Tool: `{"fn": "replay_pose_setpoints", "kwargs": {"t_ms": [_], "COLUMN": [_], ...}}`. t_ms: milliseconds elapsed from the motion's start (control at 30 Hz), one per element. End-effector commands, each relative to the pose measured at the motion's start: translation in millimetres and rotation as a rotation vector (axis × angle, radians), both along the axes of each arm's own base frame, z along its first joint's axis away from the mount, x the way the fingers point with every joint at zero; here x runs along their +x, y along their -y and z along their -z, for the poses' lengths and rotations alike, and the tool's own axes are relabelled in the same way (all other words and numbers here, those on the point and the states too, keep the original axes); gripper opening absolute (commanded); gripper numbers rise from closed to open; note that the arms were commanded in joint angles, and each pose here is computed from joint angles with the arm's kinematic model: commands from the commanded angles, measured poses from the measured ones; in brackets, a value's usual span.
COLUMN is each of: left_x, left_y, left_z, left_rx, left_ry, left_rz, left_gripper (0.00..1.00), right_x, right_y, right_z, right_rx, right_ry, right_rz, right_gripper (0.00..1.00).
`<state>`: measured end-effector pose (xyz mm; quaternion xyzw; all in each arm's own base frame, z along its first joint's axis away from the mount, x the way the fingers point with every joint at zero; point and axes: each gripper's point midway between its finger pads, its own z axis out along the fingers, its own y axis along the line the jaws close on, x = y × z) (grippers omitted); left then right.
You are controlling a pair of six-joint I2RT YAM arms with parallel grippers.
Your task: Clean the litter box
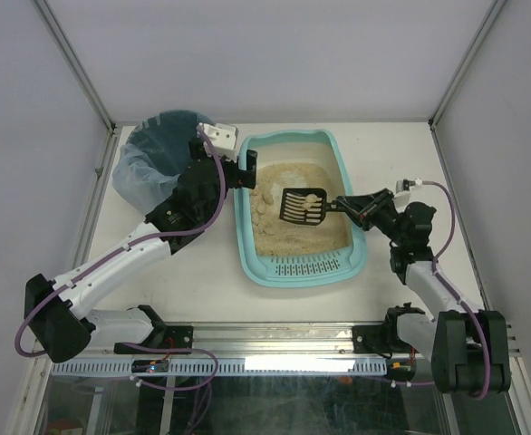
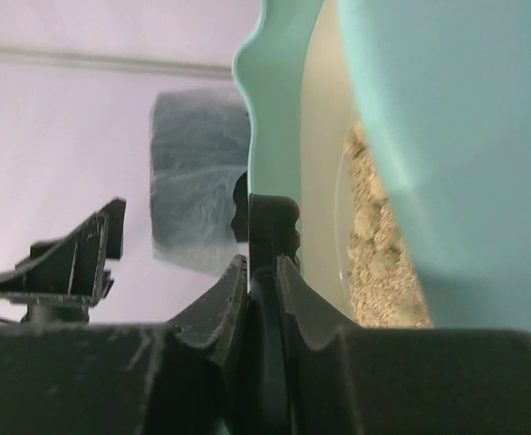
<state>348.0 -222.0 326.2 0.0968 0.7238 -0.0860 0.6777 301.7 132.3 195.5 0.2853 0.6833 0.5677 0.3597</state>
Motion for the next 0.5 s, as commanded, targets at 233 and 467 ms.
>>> {"fn": "replay_pose_setpoints", "kwargs": {"t_ms": [233,467], "left_x": [2,1], "left_y": [-9,-15], "left_z": [-28,-35], "left_rx": [-0.071,-0.083], "left_ry": [0.05,0.062], "left_rz": [-0.01,-0.024], "left_gripper": [0.93,0.93], "right_x": [3,4], "right_y": [-17,-22], "right_z": [-31,-35], "right_rx": [-0.023,-0.046], "right_ry": [0.13,0.145], "right_rz": [-0.073,-0.084], "right_gripper": [0.0,0.0]}}
